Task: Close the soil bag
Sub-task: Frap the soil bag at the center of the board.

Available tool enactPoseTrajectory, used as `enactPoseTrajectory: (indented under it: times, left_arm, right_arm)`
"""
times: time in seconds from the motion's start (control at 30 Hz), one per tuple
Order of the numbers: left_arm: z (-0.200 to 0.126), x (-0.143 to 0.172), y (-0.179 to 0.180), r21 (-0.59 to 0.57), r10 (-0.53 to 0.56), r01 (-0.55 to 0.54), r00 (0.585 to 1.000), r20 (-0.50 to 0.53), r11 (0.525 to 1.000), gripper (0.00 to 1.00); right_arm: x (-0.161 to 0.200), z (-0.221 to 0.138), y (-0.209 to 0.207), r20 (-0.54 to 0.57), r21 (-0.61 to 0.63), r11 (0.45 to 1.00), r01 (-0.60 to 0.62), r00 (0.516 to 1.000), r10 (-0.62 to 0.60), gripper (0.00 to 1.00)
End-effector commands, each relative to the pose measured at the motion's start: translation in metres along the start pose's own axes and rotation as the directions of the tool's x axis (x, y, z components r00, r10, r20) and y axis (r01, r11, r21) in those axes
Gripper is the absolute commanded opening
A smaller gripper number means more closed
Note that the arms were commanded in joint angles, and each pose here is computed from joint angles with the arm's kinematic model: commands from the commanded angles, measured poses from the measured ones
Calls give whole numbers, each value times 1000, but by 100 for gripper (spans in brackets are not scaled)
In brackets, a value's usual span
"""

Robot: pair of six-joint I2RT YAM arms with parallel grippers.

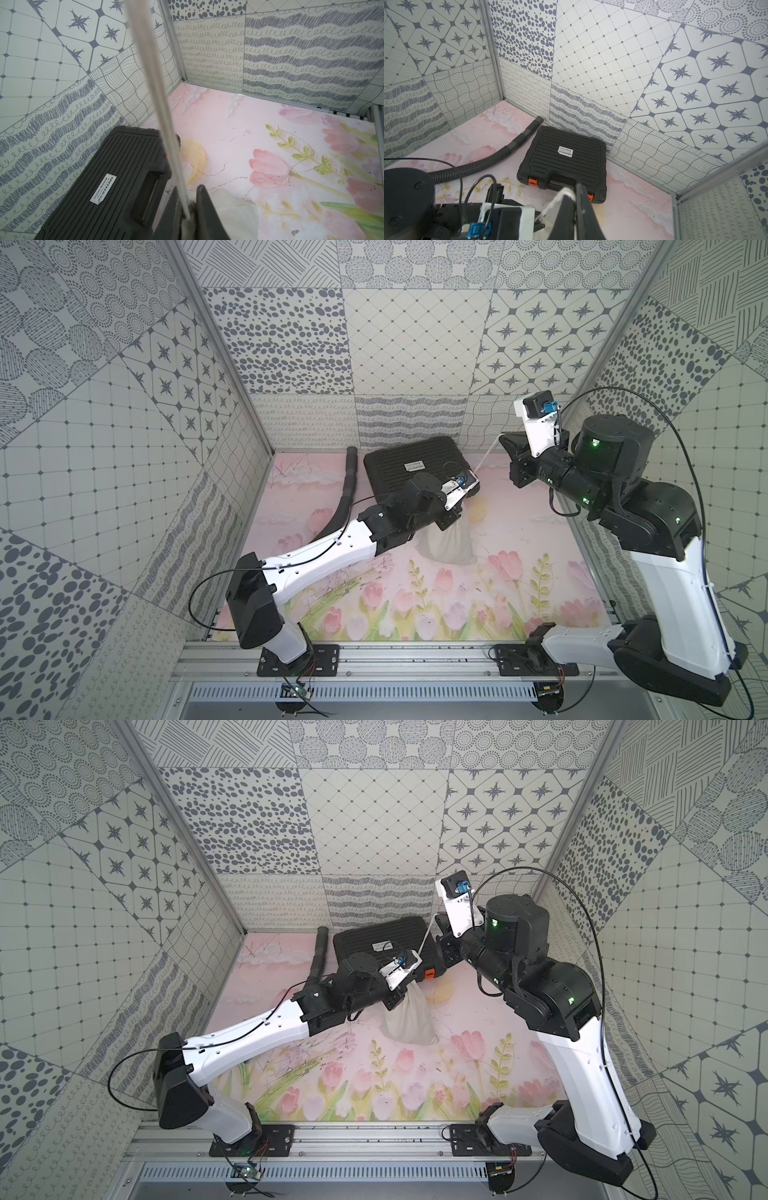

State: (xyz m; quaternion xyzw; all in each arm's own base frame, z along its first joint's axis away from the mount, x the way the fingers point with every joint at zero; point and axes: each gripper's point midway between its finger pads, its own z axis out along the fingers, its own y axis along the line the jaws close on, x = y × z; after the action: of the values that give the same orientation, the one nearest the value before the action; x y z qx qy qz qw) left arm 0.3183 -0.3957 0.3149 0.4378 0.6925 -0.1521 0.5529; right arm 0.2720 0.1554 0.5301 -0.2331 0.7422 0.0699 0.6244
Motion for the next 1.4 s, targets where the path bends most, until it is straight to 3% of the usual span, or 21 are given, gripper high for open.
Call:
enactPoseTrajectory:
  times: [0.0,0.07,0.13,0.37,0.8,1.03,1.3,1.33,1.37]
  left_arm:
    - [-21,132,-17,68,88,-63,868,-489,996,16]
    - [-22,132,-20,81,86,-53,867,-492,995,13]
    - [-24,132,-22,94,85,-44,866,-492,995,0]
    - [-43,124,-23,109,73,-24,877,-475,994,0]
    - [-76,90,-21,124,29,17,933,-359,992,0]
    - [-83,79,-16,126,-47,95,941,-336,987,0]
    - [-81,57,-7,118,-84,123,952,-295,985,0]
    - [-80,54,-7,122,-91,131,953,-290,984,0]
    - [-78,52,-7,124,-102,143,952,-290,982,0]
  right_arm:
    - [-126,-92,-52,529,96,980,-177,843,100,0]
    - [-118,-86,-50,511,96,980,-175,854,103,0]
    - [-106,-77,-50,482,97,979,-181,869,113,0]
    - [-44,-36,-57,350,111,963,-246,917,194,0]
    - [43,50,-67,139,101,924,-369,925,354,0]
    - [121,86,-57,-44,71,894,-443,894,447,0]
    - [208,111,2,-313,-112,860,-497,840,444,0]
    - [218,113,10,-347,-142,847,-512,827,441,3]
    - [225,115,16,-374,-159,837,-523,817,439,14]
